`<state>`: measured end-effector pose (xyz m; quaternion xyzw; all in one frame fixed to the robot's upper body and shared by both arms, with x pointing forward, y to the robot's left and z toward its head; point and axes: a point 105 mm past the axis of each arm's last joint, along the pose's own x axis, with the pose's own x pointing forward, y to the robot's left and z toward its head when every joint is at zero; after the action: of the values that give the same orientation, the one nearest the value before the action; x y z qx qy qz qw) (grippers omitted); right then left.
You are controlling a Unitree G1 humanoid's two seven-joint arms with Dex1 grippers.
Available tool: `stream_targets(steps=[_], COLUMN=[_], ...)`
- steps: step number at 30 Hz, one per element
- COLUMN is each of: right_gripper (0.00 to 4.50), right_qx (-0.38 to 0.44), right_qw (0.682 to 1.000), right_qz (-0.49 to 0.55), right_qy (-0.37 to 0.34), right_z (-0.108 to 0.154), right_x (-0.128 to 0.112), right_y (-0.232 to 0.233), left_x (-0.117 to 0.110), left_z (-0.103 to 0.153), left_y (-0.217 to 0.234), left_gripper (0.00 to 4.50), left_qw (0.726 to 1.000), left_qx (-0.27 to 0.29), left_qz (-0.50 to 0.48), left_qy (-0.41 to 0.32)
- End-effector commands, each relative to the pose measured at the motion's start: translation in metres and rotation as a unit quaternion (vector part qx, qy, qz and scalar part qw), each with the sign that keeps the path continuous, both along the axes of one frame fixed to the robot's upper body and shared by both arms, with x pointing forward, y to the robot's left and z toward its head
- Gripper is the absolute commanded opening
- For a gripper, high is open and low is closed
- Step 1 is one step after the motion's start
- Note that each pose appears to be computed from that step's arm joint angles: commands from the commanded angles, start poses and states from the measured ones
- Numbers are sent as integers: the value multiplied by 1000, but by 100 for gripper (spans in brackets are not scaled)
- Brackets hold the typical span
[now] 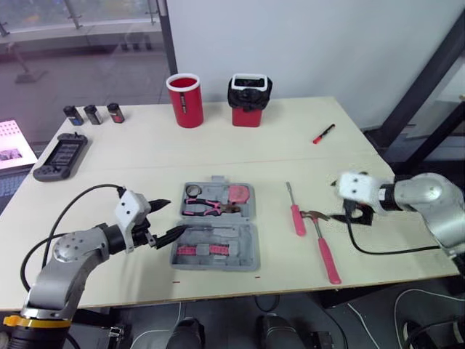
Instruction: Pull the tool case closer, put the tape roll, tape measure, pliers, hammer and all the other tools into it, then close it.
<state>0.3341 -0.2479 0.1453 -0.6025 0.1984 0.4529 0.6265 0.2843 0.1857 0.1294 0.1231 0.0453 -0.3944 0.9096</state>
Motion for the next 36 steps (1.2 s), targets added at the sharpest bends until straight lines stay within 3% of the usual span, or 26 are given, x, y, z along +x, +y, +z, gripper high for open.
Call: stream_targets(steps=[1, 4, 11, 21, 24, 31, 32, 36], right_gripper=[441, 441, 441, 441, 360, 28, 5, 5], right_qx=[-137, -207, -250, -255, -273, -289, -291, -284], right_qw=[982, 951, 909, 875, 868, 863, 863, 872], right_qz=[131, 228, 333, 409, 413, 407, 405, 385], right_qy=[4, 4, -4, 43, 48, 79, 85, 102], right_z=[-11, -26, -43, -71, -76, -77, -76, -59], right_x=[2, 9, 19, 10, 12, 9, 8, 2], right_y=[-6, -1, 18, 38, 39, 27, 25, 11], left_x=[-3, -6, -12, -25, -26, -27, -26, -25], left_z=[9, 9, 11, 13, 12, 11, 10, 7], left_y=[2, 2, 11, 9, 13, 10, 10, 6], left_gripper=[450, 450, 450, 450, 450, 450, 450, 450], left_qw=[1000, 1000, 999, 997, 997, 997, 997, 998], left_qx=[5, 1, 6, -12, -7, 0, -1, -2], left_qz=[11, 23, 48, 69, 75, 70, 71, 65], left_qy=[-17, -19, -23, -25, -25, -26, -26, -23])
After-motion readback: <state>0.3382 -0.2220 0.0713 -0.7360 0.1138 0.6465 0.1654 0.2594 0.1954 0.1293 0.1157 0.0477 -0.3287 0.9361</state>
